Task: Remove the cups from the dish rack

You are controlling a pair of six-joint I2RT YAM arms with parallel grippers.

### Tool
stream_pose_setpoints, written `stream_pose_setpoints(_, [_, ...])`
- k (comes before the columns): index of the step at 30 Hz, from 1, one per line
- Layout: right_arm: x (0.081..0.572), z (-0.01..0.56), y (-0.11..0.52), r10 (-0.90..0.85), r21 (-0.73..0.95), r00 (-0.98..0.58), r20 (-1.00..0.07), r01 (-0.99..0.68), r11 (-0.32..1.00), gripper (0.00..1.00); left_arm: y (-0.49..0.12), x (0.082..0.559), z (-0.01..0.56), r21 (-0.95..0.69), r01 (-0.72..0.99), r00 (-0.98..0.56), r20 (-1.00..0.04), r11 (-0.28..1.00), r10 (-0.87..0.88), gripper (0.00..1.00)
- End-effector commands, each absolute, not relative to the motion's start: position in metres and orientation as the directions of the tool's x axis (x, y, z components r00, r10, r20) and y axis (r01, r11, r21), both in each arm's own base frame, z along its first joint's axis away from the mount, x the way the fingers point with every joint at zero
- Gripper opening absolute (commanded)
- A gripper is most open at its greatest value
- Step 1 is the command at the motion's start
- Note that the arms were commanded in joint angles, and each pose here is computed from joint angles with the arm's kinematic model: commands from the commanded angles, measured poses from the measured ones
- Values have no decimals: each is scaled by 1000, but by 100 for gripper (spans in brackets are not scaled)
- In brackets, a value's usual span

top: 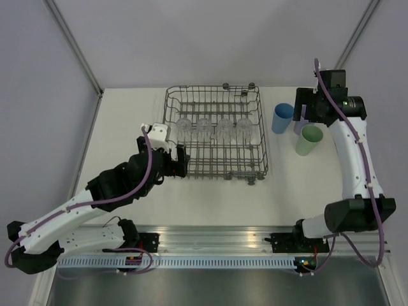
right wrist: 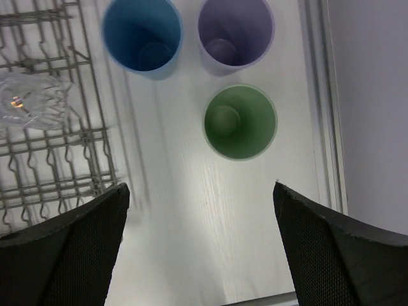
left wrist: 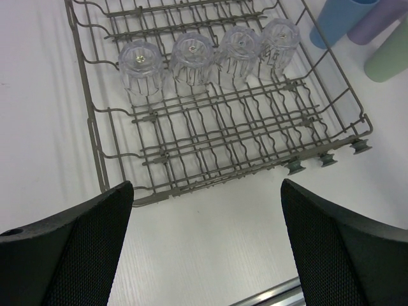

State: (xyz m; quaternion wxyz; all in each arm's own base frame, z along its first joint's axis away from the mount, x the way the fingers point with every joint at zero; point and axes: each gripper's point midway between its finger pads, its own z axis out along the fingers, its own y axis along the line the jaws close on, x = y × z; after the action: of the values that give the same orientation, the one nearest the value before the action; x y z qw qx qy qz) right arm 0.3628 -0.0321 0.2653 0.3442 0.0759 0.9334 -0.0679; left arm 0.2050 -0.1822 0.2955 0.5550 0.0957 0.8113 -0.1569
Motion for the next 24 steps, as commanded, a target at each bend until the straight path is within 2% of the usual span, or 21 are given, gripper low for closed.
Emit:
stream_pose_setpoints(1, [348, 300, -7, 82, -18, -641, -763, 148, 989, 98, -181, 220, 308, -151, 231, -347, -936, 961, -64, 100])
stream_pose_setpoints(4, [332, 324, 22, 106, 89, -531, -841, 58, 994, 98, -191, 234, 300, -130, 174, -361, -931, 976, -59, 100])
stream_pose_setpoints(6, [318, 336, 48, 151, 196, -481, -863, -45, 980, 98, -198, 244, 300, -132, 139, -369, -927, 982, -72, 100])
stream_pose_setpoints(10, [284, 366, 67, 229, 296, -336, -914, -162, 941, 98, -202, 280, 286, -138, 61, -425, -900, 989, -100, 100])
stream_pose_setpoints(13, [264, 361, 87, 280, 369, -317, -906, -267, 890, 98, -202, 308, 275, -143, 23, -460, -880, 990, -116, 100])
stream_pose_setpoints(17, [248, 353, 97, 365, 454, -307, -879, -306, 837, 98, -202, 341, 269, -140, 0, -484, -866, 990, -122, 100])
stream_pose_setpoints(23, [234, 339, 116, 377, 516, -384, -843, -375, 771, 98, -196, 386, 237, -98, 48, -563, -825, 994, -55, 100])
stream_pose_setpoints(24, [232, 338, 120, 378, 524, -392, -839, -393, 756, 98, -201, 390, 231, -94, 101, -582, -813, 990, -18, 100])
